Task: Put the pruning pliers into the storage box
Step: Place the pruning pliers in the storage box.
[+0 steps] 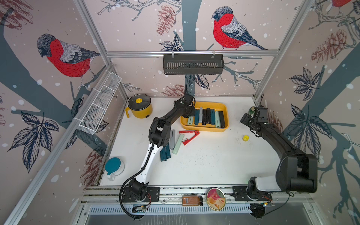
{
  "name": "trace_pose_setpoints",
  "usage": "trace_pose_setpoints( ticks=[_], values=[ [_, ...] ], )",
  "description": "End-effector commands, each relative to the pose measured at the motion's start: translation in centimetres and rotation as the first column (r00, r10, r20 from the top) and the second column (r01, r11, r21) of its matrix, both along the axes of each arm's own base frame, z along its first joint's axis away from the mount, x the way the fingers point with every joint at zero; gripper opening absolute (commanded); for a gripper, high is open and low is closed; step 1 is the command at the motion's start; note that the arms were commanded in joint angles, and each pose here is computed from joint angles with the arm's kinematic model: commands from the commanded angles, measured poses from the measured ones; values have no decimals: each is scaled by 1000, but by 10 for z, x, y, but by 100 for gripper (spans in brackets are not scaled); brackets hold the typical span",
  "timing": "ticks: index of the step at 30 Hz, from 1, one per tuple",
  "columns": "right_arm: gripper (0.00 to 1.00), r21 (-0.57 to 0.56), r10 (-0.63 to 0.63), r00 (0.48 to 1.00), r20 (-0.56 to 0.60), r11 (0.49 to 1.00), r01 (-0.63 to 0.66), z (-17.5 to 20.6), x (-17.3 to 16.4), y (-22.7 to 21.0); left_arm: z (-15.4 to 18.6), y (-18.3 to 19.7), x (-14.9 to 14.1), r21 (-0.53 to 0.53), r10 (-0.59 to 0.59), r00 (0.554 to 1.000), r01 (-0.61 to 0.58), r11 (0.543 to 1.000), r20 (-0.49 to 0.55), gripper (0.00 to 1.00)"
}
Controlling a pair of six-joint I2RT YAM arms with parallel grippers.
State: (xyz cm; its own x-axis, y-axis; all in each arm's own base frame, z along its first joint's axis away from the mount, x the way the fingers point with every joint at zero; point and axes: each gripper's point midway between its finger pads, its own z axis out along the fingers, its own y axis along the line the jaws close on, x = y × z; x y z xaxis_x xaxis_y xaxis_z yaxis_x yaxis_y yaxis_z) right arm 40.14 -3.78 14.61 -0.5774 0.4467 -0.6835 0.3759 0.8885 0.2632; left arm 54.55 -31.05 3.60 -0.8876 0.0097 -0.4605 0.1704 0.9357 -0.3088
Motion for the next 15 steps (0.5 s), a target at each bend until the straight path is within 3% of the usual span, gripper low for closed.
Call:
trace_pose_setpoints(
  ticks=[1, 15],
  values=[
    [80, -2, 3, 1000, 2, 1000, -3, 1, -1, 0, 5, 1, -4, -17, 15, 1000, -15, 1000, -25, 48],
    [80, -5, -2, 1000, 8, 1000, 2, 6, -2, -1, 29, 2, -7, -51, 38, 999, -38, 998, -3, 53]
  ],
)
